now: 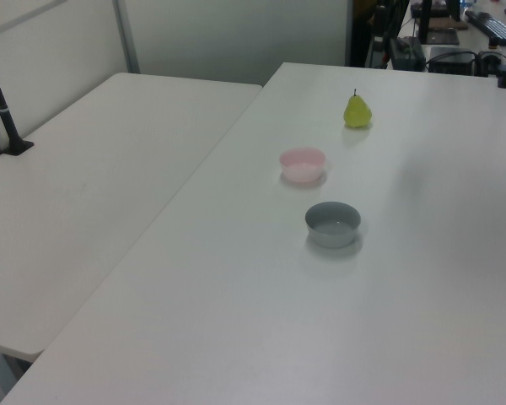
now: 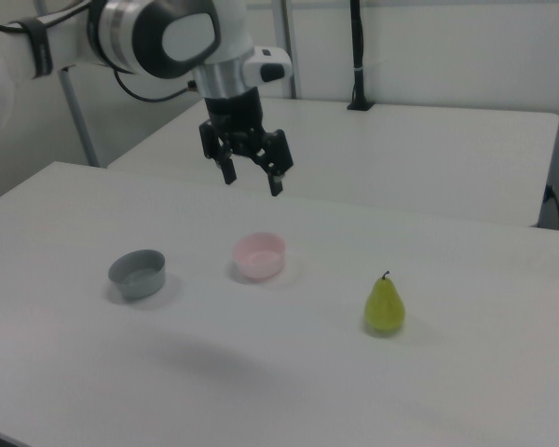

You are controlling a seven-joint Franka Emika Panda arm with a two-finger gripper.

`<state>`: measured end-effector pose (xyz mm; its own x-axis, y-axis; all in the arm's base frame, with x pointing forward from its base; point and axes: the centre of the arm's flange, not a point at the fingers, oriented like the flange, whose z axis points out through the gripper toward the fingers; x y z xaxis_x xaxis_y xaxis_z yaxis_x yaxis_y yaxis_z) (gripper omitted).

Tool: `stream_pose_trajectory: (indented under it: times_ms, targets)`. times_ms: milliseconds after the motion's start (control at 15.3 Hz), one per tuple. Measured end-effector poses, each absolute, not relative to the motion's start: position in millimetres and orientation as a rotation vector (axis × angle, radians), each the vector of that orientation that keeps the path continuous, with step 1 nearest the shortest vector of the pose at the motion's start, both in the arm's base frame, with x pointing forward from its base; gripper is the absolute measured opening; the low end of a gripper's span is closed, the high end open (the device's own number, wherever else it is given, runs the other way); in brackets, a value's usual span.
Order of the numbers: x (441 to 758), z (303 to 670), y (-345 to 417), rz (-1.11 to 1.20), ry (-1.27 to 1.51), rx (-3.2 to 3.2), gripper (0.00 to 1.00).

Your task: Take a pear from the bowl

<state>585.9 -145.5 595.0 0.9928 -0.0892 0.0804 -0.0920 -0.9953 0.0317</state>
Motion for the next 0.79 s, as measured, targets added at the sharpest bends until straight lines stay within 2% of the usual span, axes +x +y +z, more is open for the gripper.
stream_pose_trajectory:
  times_ms: [131,393,786]
  targets:
    - [579.6,607.6,-125.8,0.118,-0.186,3.114,1.00]
    - [567.7,628.3,-88.7,0.131,-0.108,3.127,1.00]
    - [562.5,617.4,-50.0,0.088,0.012,3.137,1.00]
